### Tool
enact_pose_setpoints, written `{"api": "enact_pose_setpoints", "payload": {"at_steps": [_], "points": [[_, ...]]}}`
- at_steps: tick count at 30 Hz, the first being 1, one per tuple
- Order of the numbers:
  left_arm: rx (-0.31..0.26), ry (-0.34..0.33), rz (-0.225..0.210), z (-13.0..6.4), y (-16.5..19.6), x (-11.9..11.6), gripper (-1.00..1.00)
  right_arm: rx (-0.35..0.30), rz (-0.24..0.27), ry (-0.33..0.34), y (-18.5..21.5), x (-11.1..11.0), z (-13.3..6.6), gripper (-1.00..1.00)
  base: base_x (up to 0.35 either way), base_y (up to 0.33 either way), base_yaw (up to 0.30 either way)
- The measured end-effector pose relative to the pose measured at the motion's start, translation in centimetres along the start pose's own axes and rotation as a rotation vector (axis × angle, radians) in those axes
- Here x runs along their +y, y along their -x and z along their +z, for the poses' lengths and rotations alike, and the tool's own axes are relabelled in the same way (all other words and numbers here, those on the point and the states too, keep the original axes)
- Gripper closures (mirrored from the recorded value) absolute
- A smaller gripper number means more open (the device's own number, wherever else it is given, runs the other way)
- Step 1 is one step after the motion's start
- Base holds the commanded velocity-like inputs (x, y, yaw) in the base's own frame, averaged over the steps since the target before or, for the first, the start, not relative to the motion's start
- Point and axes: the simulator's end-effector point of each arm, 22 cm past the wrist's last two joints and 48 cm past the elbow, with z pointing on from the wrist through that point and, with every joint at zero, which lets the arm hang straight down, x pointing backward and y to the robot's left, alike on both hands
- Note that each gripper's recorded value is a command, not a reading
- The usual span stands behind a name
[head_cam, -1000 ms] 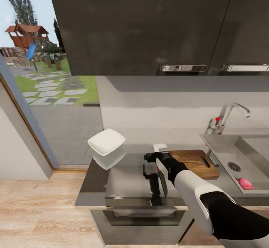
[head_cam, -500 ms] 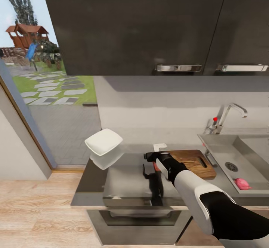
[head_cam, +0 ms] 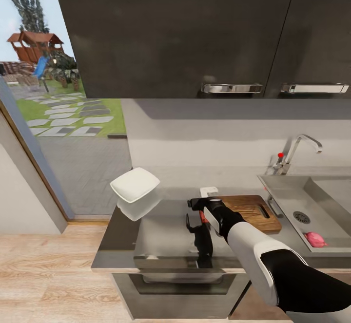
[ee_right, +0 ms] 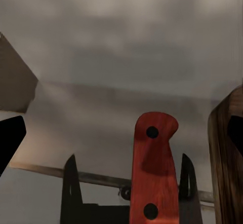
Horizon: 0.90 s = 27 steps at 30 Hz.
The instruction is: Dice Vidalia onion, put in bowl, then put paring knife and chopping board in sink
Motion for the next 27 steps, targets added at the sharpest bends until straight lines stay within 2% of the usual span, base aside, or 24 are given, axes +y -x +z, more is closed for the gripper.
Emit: {"api": "enact_pose_setpoints", "payload": {"at_steps": [8, 27], "points": [[0.000, 0.000, 0.000, 0.00, 0.00, 0.00, -1.00, -0.032, 0.002, 0.000, 0.61, 0.01, 0.00, -1.00, 0.000, 0.000, 0.000], [0.012, -0.002, 0.000, -0.01, -0.45, -0.13, -1.00, -0.023, 0.004, 0.001, -0.08, 0.00, 0.47, -1.00, 0.000, 0.000, 0.000]]}}
